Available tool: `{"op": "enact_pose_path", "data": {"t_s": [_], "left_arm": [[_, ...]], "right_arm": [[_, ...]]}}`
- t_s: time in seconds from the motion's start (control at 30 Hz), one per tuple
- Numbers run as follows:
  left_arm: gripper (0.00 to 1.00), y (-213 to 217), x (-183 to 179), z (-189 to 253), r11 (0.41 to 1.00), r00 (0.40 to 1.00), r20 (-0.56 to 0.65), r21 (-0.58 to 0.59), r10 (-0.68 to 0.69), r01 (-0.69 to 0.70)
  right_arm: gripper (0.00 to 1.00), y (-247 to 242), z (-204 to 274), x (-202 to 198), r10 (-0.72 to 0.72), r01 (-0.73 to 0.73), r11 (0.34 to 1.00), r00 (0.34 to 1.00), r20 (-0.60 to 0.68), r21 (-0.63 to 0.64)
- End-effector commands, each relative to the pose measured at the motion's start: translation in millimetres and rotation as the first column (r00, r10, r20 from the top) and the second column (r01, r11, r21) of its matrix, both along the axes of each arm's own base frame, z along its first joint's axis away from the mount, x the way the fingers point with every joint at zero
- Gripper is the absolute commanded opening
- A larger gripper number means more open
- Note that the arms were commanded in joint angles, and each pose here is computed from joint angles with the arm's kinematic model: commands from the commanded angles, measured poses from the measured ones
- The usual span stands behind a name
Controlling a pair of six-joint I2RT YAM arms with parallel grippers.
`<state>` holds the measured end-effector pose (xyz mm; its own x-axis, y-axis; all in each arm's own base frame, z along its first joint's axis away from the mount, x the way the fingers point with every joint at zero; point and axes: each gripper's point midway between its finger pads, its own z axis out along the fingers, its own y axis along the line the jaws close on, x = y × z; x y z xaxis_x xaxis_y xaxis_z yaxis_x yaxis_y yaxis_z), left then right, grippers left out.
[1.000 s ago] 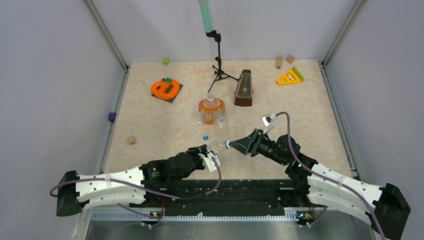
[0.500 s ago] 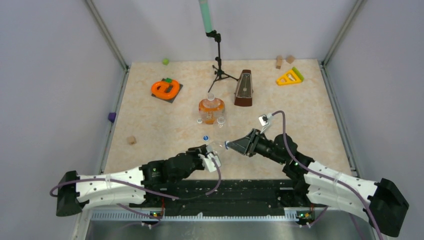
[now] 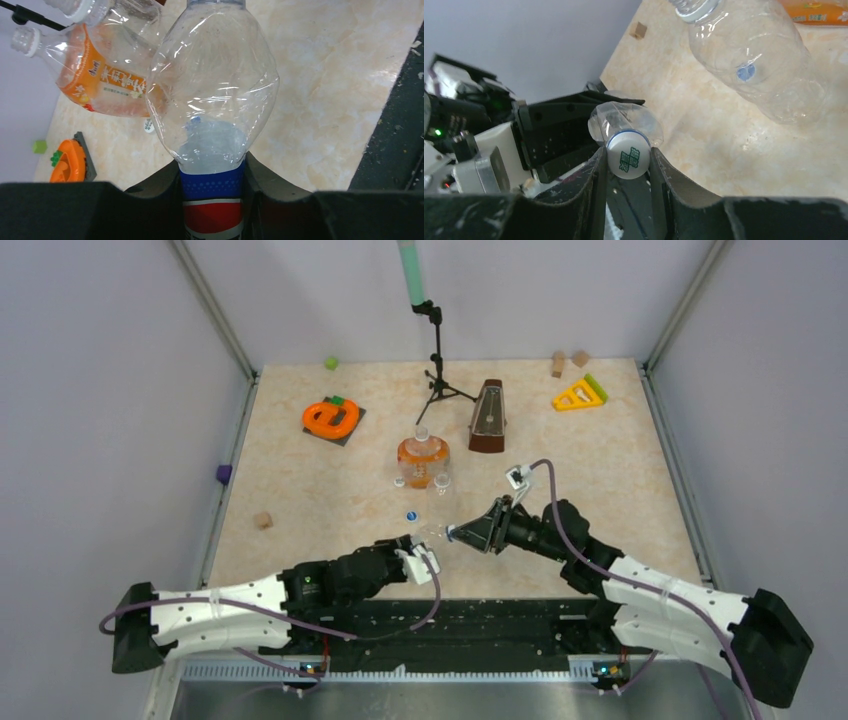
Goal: Unscrew the bottle caps
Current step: Unscrew the bottle cap from the plastic bottle.
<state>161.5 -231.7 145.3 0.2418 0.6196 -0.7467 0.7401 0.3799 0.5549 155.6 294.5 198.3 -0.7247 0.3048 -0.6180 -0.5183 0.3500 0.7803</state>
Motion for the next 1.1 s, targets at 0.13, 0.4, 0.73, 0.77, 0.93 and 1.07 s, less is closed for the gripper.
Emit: {"op": "enact_pose_path", "data": {"t_s": [0.13, 0.4, 0.73, 0.77, 0.93, 1.07], "left_arm": [[0.00, -35.6, -32.2, 52.3, 0.942, 0.974, -0.114, -0.299, -0.195, 0.154], [0.00, -26.2, -55.0, 85.9, 0.798, 0.893, -0.123, -0.514, -0.432, 0.315], [0.00, -37.8, -93.7, 106.5, 0.687, 0.738, -0.168, -0.542, -0.653, 0.484], [0.00, -38.5, -98.0, 106.8, 0.673, 0.716, -0.174, -0.543, -0.675, 0.502], [0.00, -38.6, -109.8, 109.0, 0.623, 0.653, -0.183, -0.564, -0.735, 0.543], [0.00, -37.3, -116.1, 111.7, 0.587, 0.619, -0.171, -0.577, -0.766, 0.568]], "right_arm": [[0.00, 18.1, -5.9, -24.7, 0.340, -0.276, 0.930, 0.895, 0.287, -0.242], [0.00, 21.2, 16.9, -41.7, 0.536, -0.391, 0.843, 0.672, 0.511, -0.370], [0.00, 21.7, 20.9, -59.8, 0.628, -0.446, 0.770, 0.400, 0.668, -0.457], [0.00, 20.9, 21.2, -60.7, 0.632, -0.444, 0.764, 0.368, 0.682, -0.468], [0.00, 18.2, 24.4, -66.9, 0.643, -0.433, 0.731, 0.182, 0.744, -0.527], [0.00, 14.6, 25.8, -72.7, 0.605, -0.393, 0.728, -0.019, 0.796, -0.562]]}}
